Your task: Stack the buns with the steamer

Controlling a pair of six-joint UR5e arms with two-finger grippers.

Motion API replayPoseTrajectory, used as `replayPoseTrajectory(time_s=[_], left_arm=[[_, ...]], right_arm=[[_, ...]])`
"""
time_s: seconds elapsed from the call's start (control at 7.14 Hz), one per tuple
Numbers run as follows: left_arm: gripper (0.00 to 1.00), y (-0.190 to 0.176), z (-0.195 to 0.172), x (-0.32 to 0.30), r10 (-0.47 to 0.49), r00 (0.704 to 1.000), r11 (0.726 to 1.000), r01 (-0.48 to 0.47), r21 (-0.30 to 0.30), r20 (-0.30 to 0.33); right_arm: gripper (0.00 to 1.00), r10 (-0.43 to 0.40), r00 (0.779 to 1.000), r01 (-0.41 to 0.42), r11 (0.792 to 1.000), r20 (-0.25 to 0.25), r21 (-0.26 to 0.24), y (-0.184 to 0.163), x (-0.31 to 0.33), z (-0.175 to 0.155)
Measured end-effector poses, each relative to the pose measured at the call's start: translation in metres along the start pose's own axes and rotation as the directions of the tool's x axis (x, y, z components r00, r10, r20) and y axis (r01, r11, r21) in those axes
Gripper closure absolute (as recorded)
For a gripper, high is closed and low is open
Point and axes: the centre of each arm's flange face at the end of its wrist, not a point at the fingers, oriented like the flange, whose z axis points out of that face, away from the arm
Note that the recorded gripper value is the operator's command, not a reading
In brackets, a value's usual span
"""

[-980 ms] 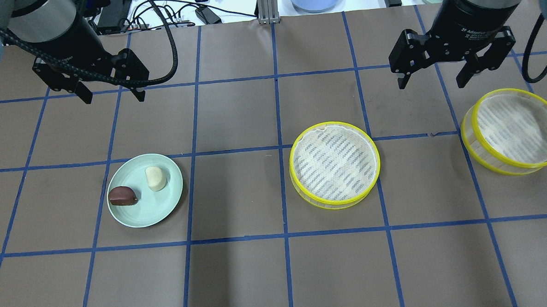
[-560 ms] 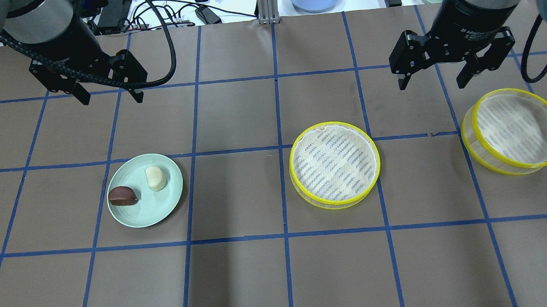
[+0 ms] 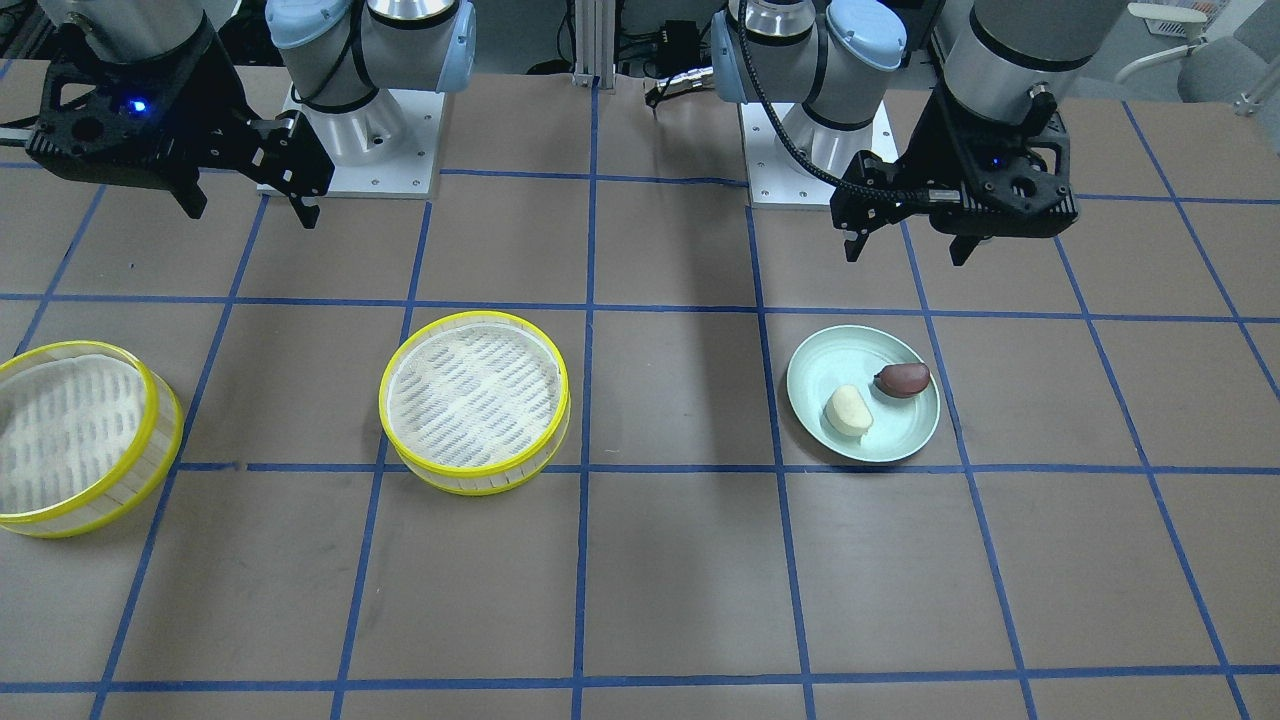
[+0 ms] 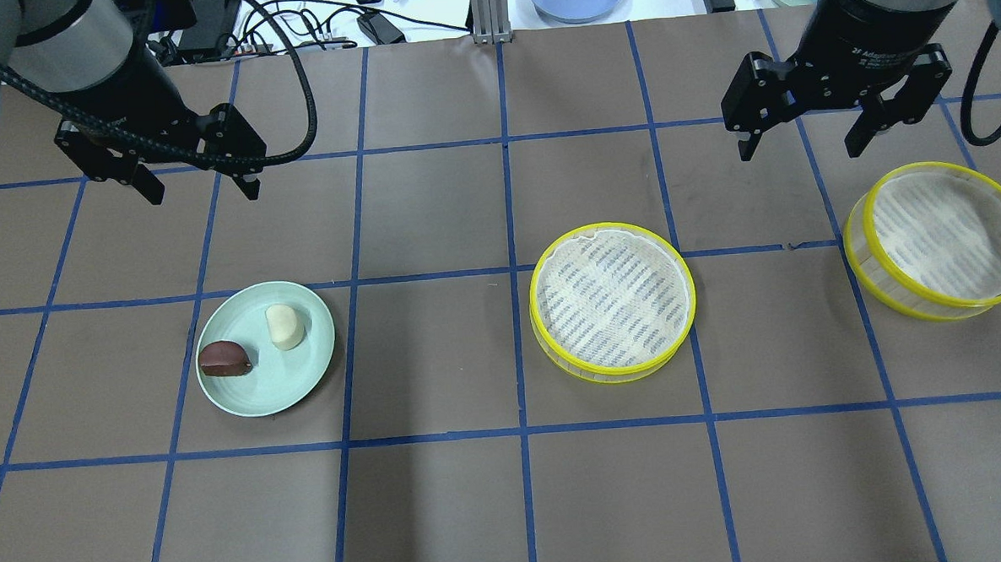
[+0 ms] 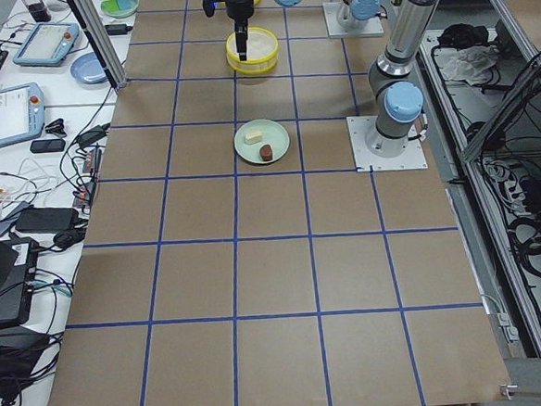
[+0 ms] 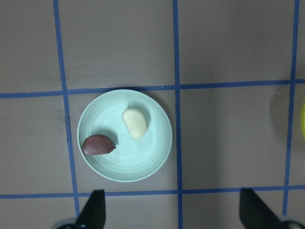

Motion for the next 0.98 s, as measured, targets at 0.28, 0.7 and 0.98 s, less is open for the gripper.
replayPoseTrajectory(time_s=[0.28,0.7,0.98], left_arm=[[0.00,0.001,0.039,-0.004,0.012,1.000,0.998,-0.013,-0.065,-0.008],[0.00,-0.013,0.132,-0.041,-0.056,0.996,0.980,0.042,-0.195,-0.069],[0.00,-0.031,0.194,-0.049,-0.077,0.993,0.962,0.052,-0.268,-0.086]], right_arm=[[0.00,0.016,1.000,-0.016,1.000,-0.006,-0.016,-0.029,0.017,-0.003],[0.00,-0.080,0.997,0.079,0.995,-0.015,-0.052,-0.089,0.108,0.016],[0.00,-0.237,0.969,0.234,0.971,-0.063,-0.054,-0.131,0.204,0.071]])
